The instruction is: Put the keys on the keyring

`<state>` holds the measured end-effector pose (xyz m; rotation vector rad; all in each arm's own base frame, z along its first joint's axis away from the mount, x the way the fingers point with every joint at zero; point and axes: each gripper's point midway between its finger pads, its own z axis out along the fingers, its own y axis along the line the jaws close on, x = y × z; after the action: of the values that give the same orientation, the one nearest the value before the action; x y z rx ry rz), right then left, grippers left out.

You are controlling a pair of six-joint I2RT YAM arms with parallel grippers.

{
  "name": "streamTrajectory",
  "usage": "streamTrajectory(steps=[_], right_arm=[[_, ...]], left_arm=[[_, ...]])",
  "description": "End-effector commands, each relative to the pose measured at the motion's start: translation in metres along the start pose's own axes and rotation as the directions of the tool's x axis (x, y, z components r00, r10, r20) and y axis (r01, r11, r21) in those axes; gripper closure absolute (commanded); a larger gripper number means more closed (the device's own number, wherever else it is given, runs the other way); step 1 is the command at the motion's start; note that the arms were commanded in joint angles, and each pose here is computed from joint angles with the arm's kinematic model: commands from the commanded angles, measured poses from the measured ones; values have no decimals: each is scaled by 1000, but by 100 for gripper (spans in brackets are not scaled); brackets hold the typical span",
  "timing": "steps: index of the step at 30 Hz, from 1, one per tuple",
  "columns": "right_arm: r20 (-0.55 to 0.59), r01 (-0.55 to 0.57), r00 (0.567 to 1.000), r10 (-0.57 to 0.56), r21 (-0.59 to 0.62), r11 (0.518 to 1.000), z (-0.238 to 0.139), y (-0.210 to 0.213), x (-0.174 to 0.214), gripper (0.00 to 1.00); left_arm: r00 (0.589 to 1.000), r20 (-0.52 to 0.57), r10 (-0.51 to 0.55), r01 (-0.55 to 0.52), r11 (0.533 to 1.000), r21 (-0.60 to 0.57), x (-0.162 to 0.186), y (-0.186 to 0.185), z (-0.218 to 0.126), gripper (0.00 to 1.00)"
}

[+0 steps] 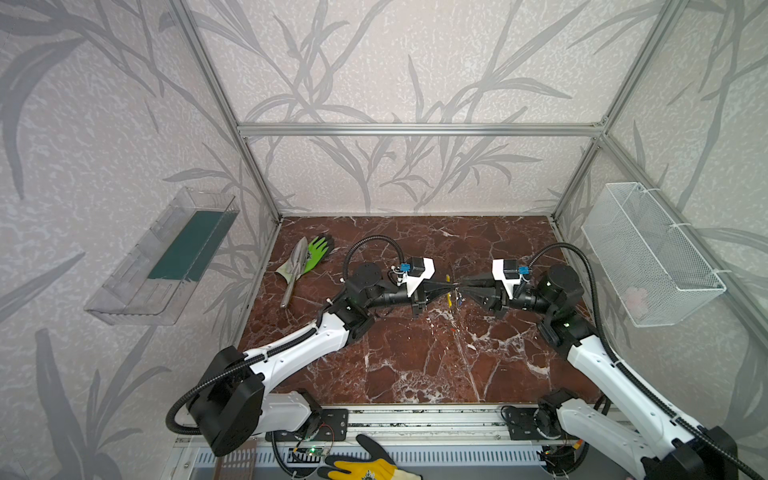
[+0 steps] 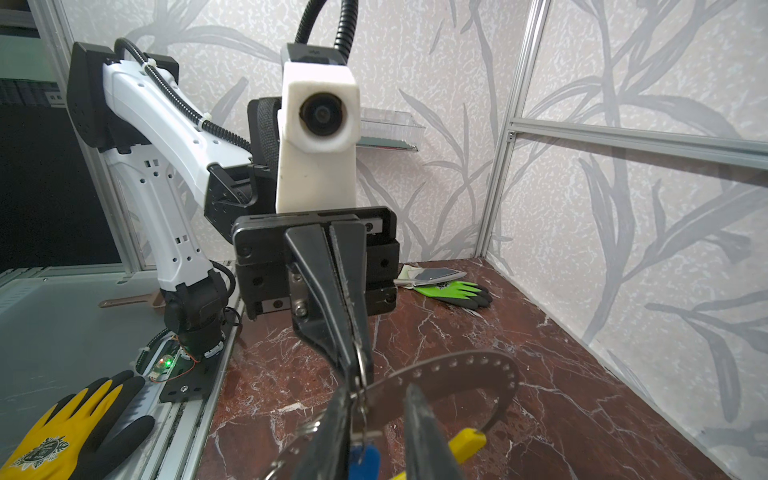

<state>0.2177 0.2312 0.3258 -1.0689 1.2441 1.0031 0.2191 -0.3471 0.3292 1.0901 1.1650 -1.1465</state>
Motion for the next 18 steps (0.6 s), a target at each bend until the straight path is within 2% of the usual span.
streamTrajectory(steps=[1,4,13,18], right_arm=[[25,43,999,-43,-25,999,1,3,-15,77],[20,39,999,-38,-34,999,1,3,-12,80],[31,63,998,-62,-35,997,1,4,-16,100],[-20,87,996,-87,-12,996,-3,6,-11,100]], left_arm=[[996,75,55,-56,998,16,-31,-1,2,100],[996,76,52,-54,998,20,-31,-1,3,100],[998,47,34,-35,999,22,-24,3,8,100],[999,5,45,-45,999,-2,-15,8,8,99]])
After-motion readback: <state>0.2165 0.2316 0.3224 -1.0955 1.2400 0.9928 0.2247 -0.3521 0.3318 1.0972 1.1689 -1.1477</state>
